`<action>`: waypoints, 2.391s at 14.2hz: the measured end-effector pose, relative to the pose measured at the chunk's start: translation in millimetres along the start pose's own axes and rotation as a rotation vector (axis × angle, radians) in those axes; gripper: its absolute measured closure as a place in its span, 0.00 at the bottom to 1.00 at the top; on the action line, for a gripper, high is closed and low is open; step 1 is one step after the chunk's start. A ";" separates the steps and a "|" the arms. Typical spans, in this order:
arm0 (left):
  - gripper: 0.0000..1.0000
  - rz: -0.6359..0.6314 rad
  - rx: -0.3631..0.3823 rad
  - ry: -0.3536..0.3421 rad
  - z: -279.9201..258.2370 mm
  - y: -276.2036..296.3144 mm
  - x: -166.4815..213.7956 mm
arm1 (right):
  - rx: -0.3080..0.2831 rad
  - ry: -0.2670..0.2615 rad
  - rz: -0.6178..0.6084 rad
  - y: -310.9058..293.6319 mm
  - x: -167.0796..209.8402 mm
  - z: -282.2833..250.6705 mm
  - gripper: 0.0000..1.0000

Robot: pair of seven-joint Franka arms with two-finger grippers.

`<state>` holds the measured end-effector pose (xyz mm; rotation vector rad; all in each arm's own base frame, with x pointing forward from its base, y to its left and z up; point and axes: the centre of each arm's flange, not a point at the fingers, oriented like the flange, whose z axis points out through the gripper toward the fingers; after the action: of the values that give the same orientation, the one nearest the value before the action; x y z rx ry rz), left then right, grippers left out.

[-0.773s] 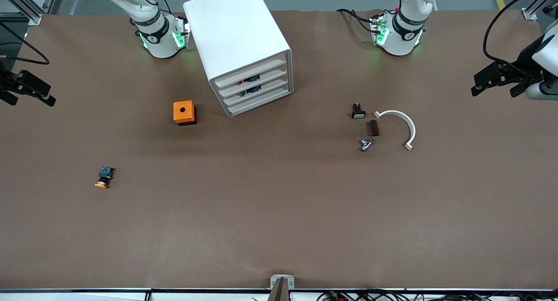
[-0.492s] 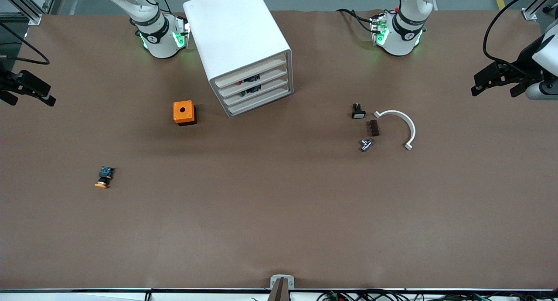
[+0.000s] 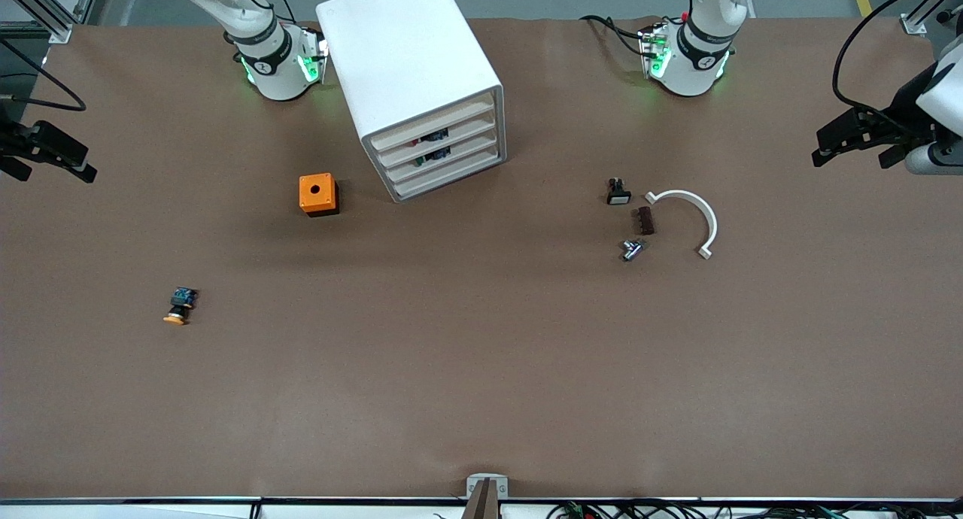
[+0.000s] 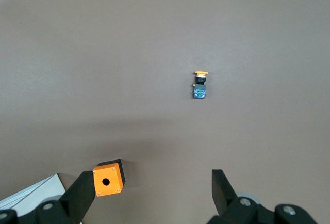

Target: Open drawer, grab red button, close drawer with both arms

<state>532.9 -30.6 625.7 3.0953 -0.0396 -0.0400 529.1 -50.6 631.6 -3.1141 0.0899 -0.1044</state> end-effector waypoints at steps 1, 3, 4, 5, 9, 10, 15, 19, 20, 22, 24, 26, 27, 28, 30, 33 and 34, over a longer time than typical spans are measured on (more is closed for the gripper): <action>0.00 -0.001 0.000 -0.010 4.8 -0.1 2.5 | 0.000 0.000 0.000 0.0 0.0 0.0 0.00; 0.00 -0.002 0.001 -0.035 18.1 -0.6 9.8 | 0.000 -0.001 0.000 0.0 -0.1 0.1 0.00; 0.00 -0.002 0.001 -0.049 25.9 -0.8 13.9 | 0.000 -0.001 0.000 -0.1 -0.1 0.1 0.00; 0.00 -0.003 0.002 -0.065 34.2 -0.7 18.0 | 0.000 -0.002 0.000 -0.1 -0.2 0.2 0.00; 0.00 0.010 0.005 -0.116 62.8 6.9 30.9 | 0.000 -0.009 0.010 -0.5 -0.9 0.8 0.00; 0.00 0.016 0.005 -0.124 66.0 10.0 31.7 | 0.000 -0.012 0.015 -0.8 -1.3 1.1 0.00; 0.00 -0.023 0.010 -0.238 89.2 72.7 21.3 | 0.000 -0.016 0.023 -2.0 -1.6 1.5 0.00; 0.00 -0.278 -0.011 -0.384 122.5 153.3 7.1 | 0.000 -0.019 0.024 -2.7 -1.8 2.9 0.00; 0.00 -0.348 -0.008 -0.415 131.2 172.4 3.8 | 0.000 -0.020 0.024 -2.9 -1.9 3.3 0.00; 0.00 -0.507 -0.002 -0.494 153.7 206.3 0.7 | 0.001 -0.022 0.034 -4.0 -1.9 4.2 0.00; 0.00 -0.673 0.015 -0.594 185.8 230.2 4.5 | 0.001 -0.029 0.069 -12.9 -2.0 6.5 0.00; 0.00 -0.789 0.058 -0.692 226.2 252.5 7.9 | 0.001 -0.036 0.099 -25.8 -2.2 9.6 0.00; 0.00 -0.840 0.085 -0.733 244.5 264.5 8.2 | 0.000 -0.042 0.120 -31.9 -2.8 10.9 0.00; 0.00 -0.891 0.117 -0.777 262.6 277.9 6.6 | -0.001 -0.050 0.147 -38.9 -3.8 12.0 0.00; 0.00 -1.001 0.188 -0.869 297.0 304.9 0.8 | -0.004 -0.064 0.203 -54.9 -5.9 14.0 0.00; 0.00 -1.174 0.277 -0.997 342.5 327.1 2.6 | -0.009 -0.075 0.284 -75.6 -8.2 16.6 0.00; 0.00 -1.239 0.308 -1.024 357.0 331.2 5.6 | -0.010 -0.081 0.313 -82.1 -9.3 17.6 0.00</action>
<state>520.9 -377.7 284.2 2.3671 1.8299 -1.6400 525.7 32.3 615.6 -3.0618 0.5723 0.0283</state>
